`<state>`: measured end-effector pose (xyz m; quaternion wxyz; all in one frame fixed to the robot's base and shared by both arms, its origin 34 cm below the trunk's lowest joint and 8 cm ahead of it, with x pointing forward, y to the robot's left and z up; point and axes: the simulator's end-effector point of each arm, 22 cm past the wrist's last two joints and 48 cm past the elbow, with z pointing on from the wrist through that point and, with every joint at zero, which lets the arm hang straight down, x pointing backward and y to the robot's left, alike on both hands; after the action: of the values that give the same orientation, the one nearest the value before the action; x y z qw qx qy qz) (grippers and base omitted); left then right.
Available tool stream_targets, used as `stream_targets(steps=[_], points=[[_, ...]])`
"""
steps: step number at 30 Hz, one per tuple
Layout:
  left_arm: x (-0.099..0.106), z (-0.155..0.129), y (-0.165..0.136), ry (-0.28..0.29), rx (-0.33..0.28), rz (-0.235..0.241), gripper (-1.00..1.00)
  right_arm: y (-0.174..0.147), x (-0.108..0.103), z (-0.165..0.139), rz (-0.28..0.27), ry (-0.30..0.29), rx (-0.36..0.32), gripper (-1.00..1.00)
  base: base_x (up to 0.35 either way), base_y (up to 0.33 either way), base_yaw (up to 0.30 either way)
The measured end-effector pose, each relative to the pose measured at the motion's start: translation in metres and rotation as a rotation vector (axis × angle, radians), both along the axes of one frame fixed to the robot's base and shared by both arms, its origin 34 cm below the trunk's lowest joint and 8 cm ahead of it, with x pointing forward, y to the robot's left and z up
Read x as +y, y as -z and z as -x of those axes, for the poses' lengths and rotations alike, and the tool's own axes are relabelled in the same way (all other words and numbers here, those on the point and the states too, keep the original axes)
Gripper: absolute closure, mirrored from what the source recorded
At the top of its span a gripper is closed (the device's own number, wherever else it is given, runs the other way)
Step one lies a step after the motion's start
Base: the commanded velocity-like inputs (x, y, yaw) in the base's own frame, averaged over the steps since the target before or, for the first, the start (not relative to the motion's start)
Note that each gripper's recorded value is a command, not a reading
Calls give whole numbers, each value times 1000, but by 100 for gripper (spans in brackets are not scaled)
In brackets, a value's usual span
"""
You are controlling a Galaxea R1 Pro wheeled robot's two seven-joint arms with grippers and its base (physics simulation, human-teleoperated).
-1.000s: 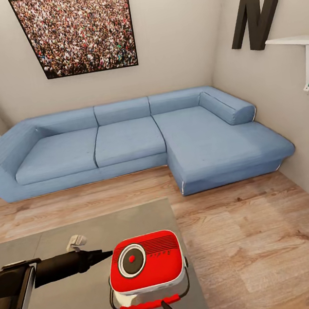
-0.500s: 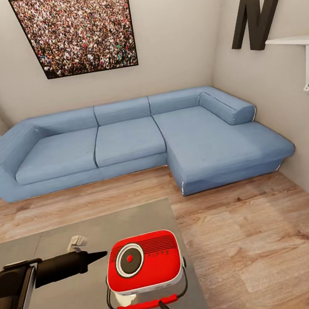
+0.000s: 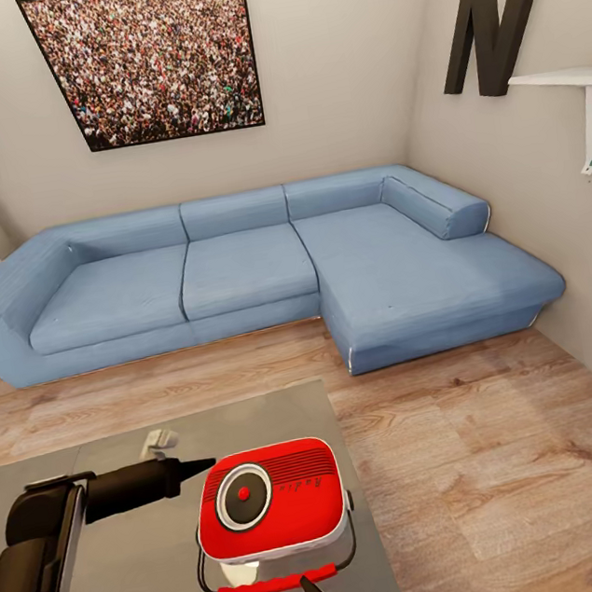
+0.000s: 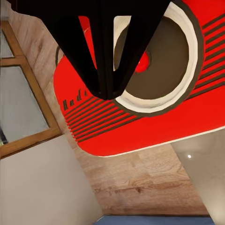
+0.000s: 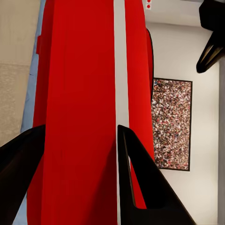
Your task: Turn on the radio receiver that's on the table in the living room.
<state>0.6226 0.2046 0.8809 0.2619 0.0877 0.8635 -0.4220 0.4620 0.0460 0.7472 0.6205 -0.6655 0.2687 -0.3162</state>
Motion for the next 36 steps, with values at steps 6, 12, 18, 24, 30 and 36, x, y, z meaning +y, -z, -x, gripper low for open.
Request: stream_targets(steps=[6, 12, 18, 24, 30, 36], points=[[3, 3, 20, -6, 41, -56, 100, 0, 0, 0, -1, 0, -1, 100, 0, 0, 0], [-4, 7, 33, -6, 75, -61, 100, -2, 1, 0, -6, -1, -3, 100, 0, 0, 0], [-12, 12, 48, -4, 113, -73, 100, -8, 5, 1, -27, 0, -2, 100, 0, 0, 0], [-27, 14, 60, 4, 136, -113, 100, -8, 5, 1, -28, 1, -2, 100, 0, 0, 0], [-28, 15, 62, 5, 142, -116, 100, -9, 6, 1, -29, 1, -2, 100, 0, 0, 0], [-29, 19, 71, 6, 171, -108, 100, -9, 6, 1, -29, 1, -2, 100, 0, 0, 0]])
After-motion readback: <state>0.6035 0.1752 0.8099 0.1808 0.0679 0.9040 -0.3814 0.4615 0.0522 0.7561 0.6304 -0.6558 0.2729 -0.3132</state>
